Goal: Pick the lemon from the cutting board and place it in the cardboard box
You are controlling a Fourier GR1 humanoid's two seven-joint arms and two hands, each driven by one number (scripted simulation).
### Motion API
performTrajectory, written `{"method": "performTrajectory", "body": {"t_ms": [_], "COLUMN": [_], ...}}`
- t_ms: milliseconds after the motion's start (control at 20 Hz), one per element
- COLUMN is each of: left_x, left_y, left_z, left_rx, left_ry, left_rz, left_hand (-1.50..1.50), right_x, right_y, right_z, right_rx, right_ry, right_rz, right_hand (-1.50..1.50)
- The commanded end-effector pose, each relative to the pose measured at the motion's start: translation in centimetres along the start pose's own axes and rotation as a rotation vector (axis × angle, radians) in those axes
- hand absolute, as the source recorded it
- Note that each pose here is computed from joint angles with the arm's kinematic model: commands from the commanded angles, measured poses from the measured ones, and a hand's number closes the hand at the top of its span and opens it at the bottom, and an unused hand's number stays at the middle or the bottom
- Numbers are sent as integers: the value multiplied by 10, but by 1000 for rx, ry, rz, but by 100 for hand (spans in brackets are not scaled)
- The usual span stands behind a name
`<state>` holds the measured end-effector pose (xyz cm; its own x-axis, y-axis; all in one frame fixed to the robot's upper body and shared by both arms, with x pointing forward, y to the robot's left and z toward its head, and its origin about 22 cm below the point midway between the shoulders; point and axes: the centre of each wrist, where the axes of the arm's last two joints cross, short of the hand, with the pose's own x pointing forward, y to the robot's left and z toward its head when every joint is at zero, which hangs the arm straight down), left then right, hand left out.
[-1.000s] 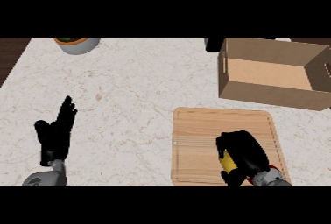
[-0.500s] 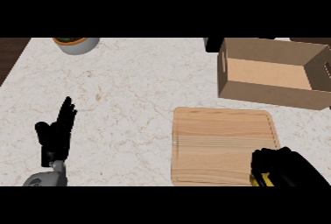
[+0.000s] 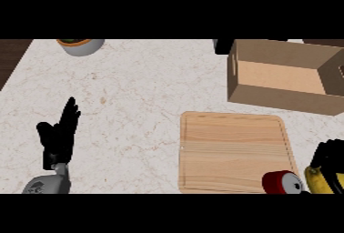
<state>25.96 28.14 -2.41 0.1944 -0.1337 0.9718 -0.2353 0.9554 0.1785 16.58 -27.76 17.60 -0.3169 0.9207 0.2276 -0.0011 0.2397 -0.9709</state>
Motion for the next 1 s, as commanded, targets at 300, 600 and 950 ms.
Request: {"method": "performTrajectory", "body": {"t_ms": [300, 600, 950], "left_x": [0, -21, -10], "left_y": [-10, -3, -17], "left_z": [-2, -1, -6], "left_rx": [-7, -9, -46], "left_ry": [4, -10, -13], "left_rz": [-1, -13, -5], "left_hand": [0, 0, 0], "right_x": [-44, -83, -127], "right_y": [-59, -58, -37], "right_z": [-36, -75, -142], "right_rx": [-184, -207, -193], "right_ry": [34, 54, 53], "right_rz": [-72, -124, -150], "right_hand": [150, 150, 150]}}
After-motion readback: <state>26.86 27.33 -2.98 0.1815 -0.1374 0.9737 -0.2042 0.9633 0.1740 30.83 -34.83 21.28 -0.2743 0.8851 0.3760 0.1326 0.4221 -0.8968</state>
